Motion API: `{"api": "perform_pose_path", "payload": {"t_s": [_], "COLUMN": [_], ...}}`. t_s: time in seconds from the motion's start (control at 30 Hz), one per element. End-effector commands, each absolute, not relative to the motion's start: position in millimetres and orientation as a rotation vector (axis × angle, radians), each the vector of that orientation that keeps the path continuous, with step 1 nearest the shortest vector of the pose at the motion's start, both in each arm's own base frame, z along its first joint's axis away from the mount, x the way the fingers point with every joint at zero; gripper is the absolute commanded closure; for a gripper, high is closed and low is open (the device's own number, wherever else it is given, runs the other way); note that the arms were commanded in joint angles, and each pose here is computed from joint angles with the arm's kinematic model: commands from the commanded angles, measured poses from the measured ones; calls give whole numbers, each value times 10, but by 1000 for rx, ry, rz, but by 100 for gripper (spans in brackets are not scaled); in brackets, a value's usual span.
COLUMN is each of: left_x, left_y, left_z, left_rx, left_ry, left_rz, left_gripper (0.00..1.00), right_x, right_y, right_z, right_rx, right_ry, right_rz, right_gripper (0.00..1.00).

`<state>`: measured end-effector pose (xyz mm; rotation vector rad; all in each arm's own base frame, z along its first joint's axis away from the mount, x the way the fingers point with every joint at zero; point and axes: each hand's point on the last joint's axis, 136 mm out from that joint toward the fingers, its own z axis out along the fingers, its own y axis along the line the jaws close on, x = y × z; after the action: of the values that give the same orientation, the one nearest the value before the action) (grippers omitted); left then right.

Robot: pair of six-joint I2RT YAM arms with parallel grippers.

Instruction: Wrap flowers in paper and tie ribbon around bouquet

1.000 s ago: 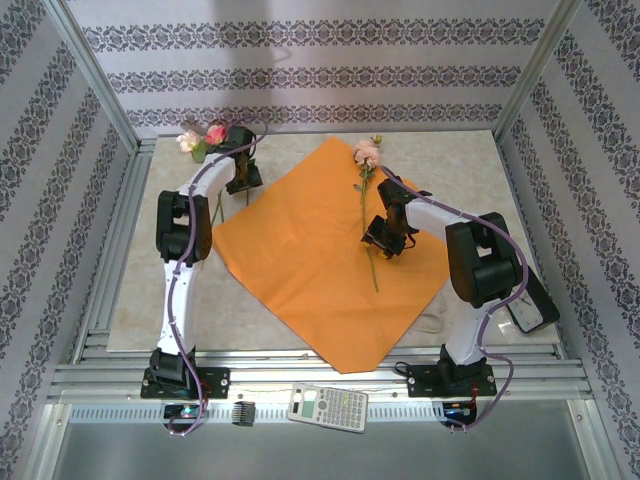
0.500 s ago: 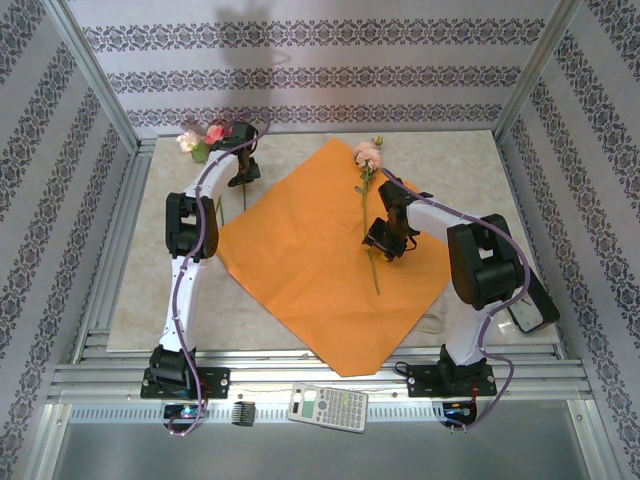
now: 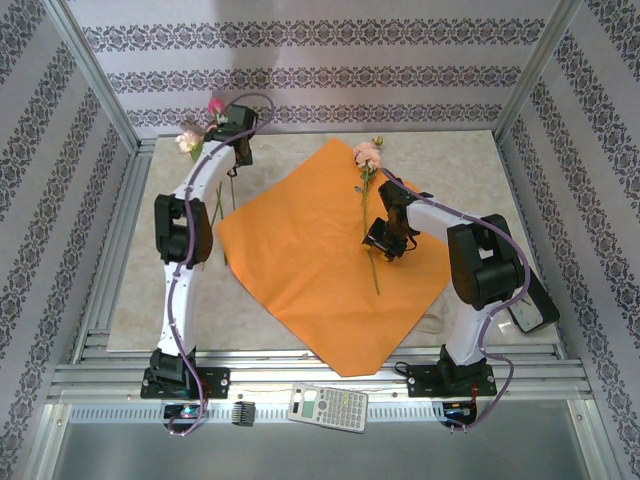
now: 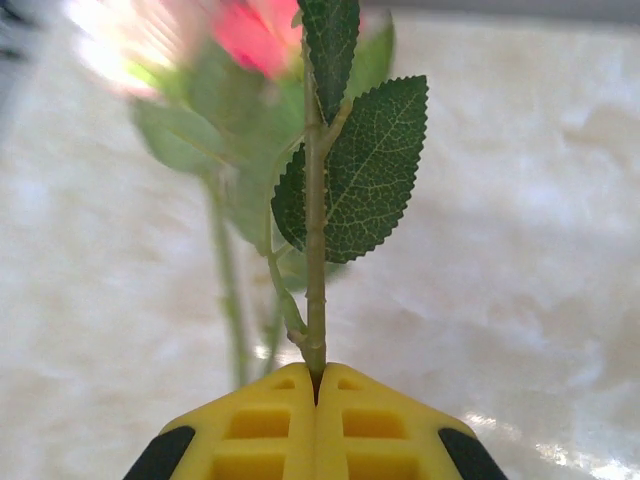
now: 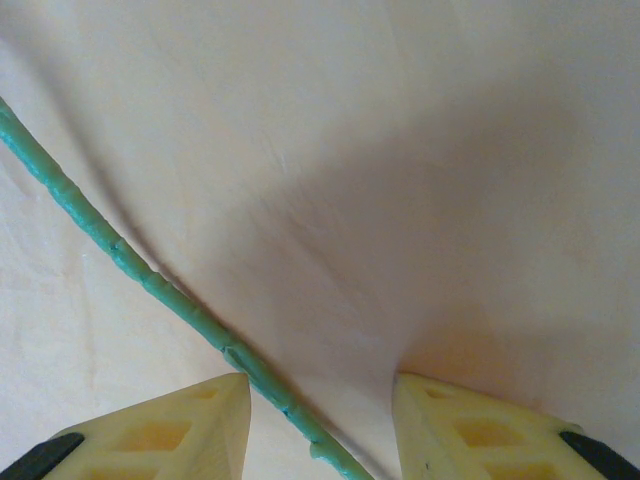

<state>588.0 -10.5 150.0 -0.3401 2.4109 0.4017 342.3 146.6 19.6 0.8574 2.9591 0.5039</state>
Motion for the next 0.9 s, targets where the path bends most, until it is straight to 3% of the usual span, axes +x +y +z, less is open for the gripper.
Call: {"api": "perform_pose_path", "payload": {"t_s": [0.0,0.17,0.37,0.47,0.63,0.8,0.87], "left_x": [5715,5439,5170,5102,4928,4807,4791], "left_y": [132,201,-349,-888,-2255,-3084,-3260], "left_z": [2335,2989,3518,3402,2782,2288,2010], "left_rx": [-299,-282,-166,-161,-183,-254,-267], "left_ry": [2251,2137,2082,2167,2305,2293,2326], "left_rz": [580,692,531,74,-791,-1195,-1236], "left_gripper": [100,100,100,100,100,100,100], "right_x": [3344,3385,3394,3383,3409,3429,3425], "right_y": [1435,1473,1475,1474,1505,1473,1470], "right_z": [173,196,224,237,248,261,259], "right_rx": [856,843,837,829,825,837,839], "right_ry": [2992,2990,2984,2982,2981,2972,2971], "right_rz": [490,513,518,525,563,567,568], "right_gripper": [56,55,54,53,52,52,52]}}
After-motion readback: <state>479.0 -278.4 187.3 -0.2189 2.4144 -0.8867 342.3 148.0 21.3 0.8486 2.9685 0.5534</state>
